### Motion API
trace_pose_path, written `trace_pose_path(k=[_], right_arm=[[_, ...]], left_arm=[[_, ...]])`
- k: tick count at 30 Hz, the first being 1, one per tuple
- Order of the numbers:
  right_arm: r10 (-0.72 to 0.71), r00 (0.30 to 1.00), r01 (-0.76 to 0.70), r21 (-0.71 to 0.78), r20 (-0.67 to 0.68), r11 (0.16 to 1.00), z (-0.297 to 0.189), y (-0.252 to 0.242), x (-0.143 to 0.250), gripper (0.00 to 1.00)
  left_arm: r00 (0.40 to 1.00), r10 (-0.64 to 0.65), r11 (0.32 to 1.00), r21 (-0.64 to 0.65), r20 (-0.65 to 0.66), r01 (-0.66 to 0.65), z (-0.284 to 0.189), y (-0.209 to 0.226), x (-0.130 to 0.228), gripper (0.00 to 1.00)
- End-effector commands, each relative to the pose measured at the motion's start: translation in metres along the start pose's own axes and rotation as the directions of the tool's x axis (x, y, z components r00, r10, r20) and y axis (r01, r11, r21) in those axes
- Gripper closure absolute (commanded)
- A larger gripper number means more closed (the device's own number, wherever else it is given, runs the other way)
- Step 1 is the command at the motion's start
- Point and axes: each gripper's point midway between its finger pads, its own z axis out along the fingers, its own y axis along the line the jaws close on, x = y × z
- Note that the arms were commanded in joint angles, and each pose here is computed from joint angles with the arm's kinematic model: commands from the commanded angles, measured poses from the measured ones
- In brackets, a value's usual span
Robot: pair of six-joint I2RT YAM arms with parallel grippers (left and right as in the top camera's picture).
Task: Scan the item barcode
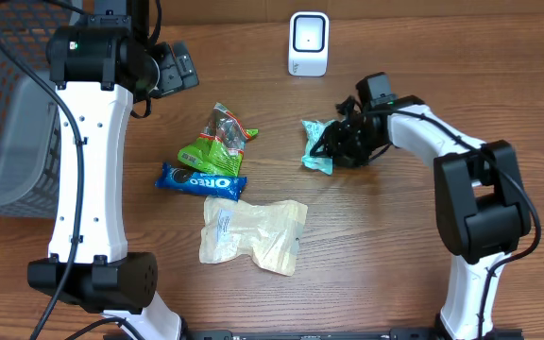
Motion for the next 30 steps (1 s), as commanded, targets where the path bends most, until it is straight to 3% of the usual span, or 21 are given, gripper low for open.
trace_pose_path(k=[1, 3, 7, 15, 23, 28, 30], right_arm=[[0.047, 0.998, -0.049, 0.06, 0.038, 0.997, 0.001, 0.005, 0.001, 0.78], [0.053, 0.998, -0.055, 0.064, 0.031, 0.996, -0.001, 0.006, 0.003, 0.85], [0.014, 1.0, -0.015, 0.093, 0.01, 0.996, -0.012, 0.007, 0.005, 0.91], [-0.308, 0.951, 0.286, 0.345, 0.01, 0.894, -0.077, 0.023, 0.002, 0.92], [-0.679, 0.729, 0.65, 0.4, -0.09, 0.646, -0.124, 0.083, 0.021, 0.95], [-0.787, 0.587, 0.789, 0.353, -0.192, 0.502, -0.133, 0.102, 0.047, 0.96], [-0.8, 0.561, 0.809, 0.341, -0.211, 0.478, -0.137, 0.107, 0.054, 0.96]], left_arm=[[1.0, 0.016, 1.0, -0.004, -0.018, -0.016, 0.004, 0.0, 0.002, 0.0], [1.0, 0.017, 1.0, -0.005, -0.022, -0.017, 0.004, 0.001, 0.003, 0.0], [1.0, 0.017, 1.0, -0.005, -0.022, -0.017, 0.004, 0.001, 0.003, 0.0], [1.0, 0.016, 1.0, -0.003, -0.018, -0.016, 0.004, 0.0, 0.002, 0.0], [1.0, 0.015, 1.0, 0.0, -0.009, -0.015, 0.004, -0.001, 0.0, 0.0], [1.0, 0.015, 1.0, 0.0, -0.009, -0.015, 0.004, -0.001, 0.0, 0.0], [1.0, 0.015, 1.0, 0.0, -0.01, -0.015, 0.004, -0.001, 0.0, 0.0]])
